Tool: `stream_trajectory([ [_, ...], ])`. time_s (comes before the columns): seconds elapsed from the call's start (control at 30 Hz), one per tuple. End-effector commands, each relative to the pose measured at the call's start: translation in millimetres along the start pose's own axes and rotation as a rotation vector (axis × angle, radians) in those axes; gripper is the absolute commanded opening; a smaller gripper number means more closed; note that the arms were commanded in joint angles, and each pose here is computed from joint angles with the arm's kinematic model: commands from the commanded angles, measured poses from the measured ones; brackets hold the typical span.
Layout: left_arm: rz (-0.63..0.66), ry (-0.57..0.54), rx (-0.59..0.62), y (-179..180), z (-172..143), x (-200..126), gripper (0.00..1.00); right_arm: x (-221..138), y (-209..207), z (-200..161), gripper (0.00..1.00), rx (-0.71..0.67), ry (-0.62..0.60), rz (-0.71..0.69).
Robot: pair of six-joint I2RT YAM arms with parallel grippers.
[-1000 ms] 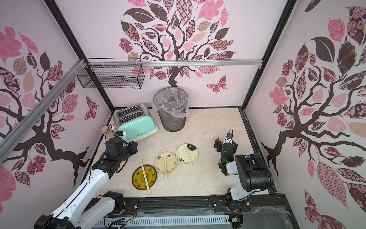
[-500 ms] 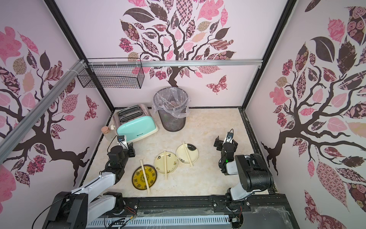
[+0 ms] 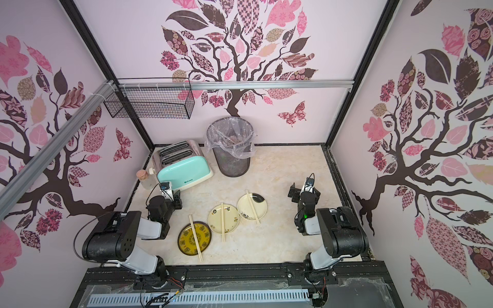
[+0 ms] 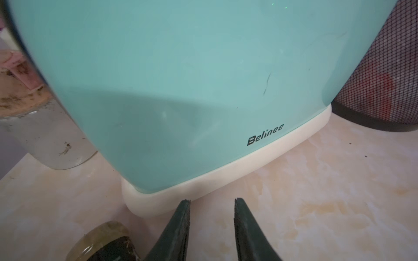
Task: Remove the packaging of disposable chopsticks
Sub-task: Reset both arms
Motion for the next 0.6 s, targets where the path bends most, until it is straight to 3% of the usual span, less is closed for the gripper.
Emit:
stream_trajectory([
  [0.0, -0.031, -0.055, 0.004, -6.3, 28.4, 15.6, 0.37, 2.2, -1.0, 11.0, 1.00, 0.015, -0.033, -0.009],
  [0.23, -0.018, -0.012, -0.035, 4.7, 29.2, 18.3, 0.58, 2.4, -0.5, 11.4, 1.00, 0.015, -0.033, -0.007],
  [0.57, -0.020, -0.015, -0.032, 4.1, 29.3, 18.1, 0.63, 3.1, -0.2, 11.4, 0.99, 0.016, -0.029, -0.006],
])
Point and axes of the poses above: each gripper's point midway between its finger pads, its own x axis out along the fingers, its own y axis along the line the jaws close on, z = x × y, the point moved 5 cm from there along -x, back along the fingers, and after that the axes turned 12 degrees about -x, right-handed, at the moved point
